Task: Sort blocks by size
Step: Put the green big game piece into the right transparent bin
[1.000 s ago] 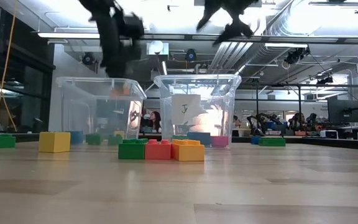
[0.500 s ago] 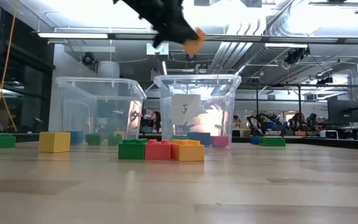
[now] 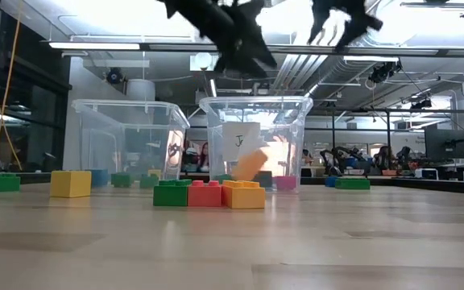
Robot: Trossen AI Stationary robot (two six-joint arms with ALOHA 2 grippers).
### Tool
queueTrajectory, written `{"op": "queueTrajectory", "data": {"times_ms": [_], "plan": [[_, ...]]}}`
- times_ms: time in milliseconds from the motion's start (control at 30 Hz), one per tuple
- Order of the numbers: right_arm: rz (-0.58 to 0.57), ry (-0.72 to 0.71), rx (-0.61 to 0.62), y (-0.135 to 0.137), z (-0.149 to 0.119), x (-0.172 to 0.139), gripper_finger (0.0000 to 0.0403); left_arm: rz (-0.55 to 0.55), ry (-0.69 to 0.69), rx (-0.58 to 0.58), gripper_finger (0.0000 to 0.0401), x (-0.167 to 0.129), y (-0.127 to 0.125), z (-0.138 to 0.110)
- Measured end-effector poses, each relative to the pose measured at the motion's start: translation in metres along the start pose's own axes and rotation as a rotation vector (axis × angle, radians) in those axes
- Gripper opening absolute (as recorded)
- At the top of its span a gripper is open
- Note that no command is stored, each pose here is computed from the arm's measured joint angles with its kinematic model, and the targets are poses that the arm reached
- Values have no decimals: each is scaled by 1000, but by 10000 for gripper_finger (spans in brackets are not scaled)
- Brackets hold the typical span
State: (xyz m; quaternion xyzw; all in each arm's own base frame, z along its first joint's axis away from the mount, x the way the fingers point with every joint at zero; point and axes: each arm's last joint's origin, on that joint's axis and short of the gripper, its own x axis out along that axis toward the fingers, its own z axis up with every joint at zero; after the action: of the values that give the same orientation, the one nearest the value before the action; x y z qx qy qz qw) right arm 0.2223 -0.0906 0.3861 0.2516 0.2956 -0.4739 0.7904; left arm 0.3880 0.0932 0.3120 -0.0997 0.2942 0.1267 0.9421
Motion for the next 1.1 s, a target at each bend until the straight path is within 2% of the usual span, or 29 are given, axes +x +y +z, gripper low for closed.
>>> {"op": "queueTrajectory", "data": {"times_ms": [167,233,367,467,533,667,767,933,1000,1100], "plan": [[-97,205,108,-43,-14,59,316,-131,-65,-21,204,-65,5,32],[-87,315,186,-65,-26,85,316,-186,-139,-28,205,-98,1,39],[-60,480,267,-96,-59,127,316,-230,-248,-28,202,-160,-15,36],[-71,518,238,-102,-76,142,316,-222,-328,-46,202,-196,-27,26],[-47,513,155,-100,-80,148,316,-193,-371,-55,202,-215,-33,17],[-5,550,-125,-95,-78,156,316,-137,-423,-88,202,-233,-41,-2],[27,573,-363,-92,-73,163,316,-133,-442,-129,202,-237,-44,-14],[-6,602,-816,-88,-73,177,316,-168,-435,-193,202,-235,-50,-25],[33,653,-937,-88,-77,182,316,-185,-426,-203,202,-234,-53,-27],[82,718,-1035,-88,-84,191,316,-214,-428,-196,202,-236,-59,-28]]}}
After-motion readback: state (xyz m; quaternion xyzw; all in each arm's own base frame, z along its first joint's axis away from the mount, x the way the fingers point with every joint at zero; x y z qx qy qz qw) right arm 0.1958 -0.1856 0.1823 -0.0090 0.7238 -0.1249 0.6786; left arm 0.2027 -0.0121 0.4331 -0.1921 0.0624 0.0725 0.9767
